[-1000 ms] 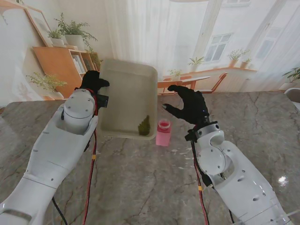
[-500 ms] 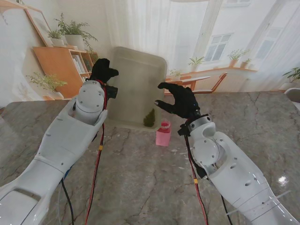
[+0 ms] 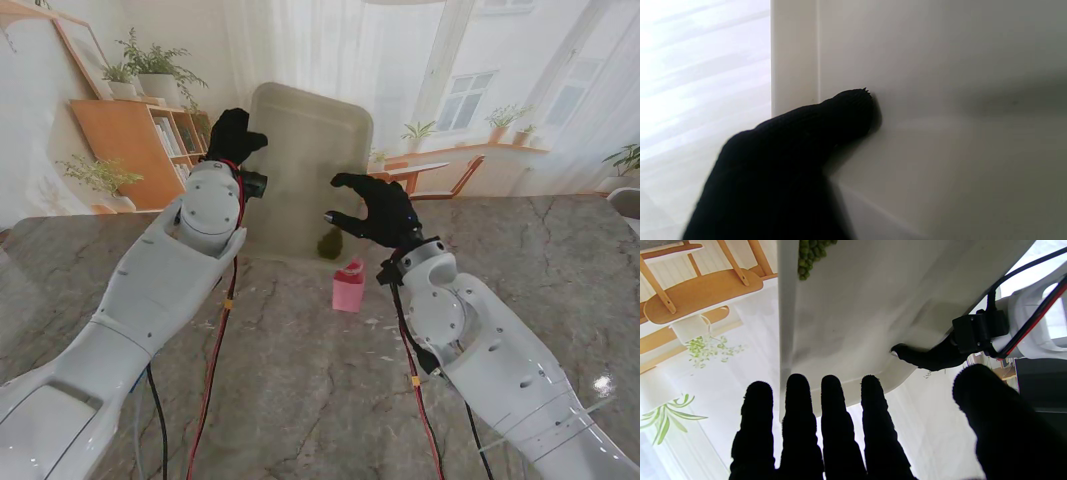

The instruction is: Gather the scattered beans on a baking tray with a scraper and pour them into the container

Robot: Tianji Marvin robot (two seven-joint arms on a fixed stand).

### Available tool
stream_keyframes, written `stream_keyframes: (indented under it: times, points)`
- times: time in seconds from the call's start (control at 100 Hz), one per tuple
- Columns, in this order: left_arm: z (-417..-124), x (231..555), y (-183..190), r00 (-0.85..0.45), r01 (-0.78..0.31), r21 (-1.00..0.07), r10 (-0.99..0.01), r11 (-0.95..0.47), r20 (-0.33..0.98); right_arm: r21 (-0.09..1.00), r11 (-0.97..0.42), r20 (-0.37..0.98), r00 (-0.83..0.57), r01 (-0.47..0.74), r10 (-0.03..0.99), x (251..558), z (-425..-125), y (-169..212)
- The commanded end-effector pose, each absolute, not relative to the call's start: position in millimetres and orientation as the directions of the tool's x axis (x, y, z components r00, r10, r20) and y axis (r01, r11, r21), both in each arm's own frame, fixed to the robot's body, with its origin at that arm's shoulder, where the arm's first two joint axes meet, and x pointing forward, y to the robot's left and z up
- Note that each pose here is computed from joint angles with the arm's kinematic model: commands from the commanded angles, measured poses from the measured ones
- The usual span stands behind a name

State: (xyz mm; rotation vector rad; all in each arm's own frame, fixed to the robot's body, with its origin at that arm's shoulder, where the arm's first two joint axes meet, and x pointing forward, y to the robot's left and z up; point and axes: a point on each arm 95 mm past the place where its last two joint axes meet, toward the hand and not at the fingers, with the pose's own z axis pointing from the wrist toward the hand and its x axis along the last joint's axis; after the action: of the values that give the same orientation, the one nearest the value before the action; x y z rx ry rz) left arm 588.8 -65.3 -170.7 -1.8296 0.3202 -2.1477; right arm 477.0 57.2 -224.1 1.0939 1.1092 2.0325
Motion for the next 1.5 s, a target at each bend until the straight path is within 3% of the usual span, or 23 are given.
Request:
stream_keyframes:
  times: [0.0, 1.49]
  points:
    - [-161, 588, -75, -0.18, 0.09, -0.339, -0.35, -0.936, 0.919, 0.868, -0.487, 0.38, -0.507, -0.092, 0.773, 478, -220, 60]
    - [-155, 585, -116, -0.362, 0.135, -0.411, -0.431, -0.901, 0.826, 0.912, -0.406, 0.325, -0.502, -0.057, 0.801, 465, -223, 49]
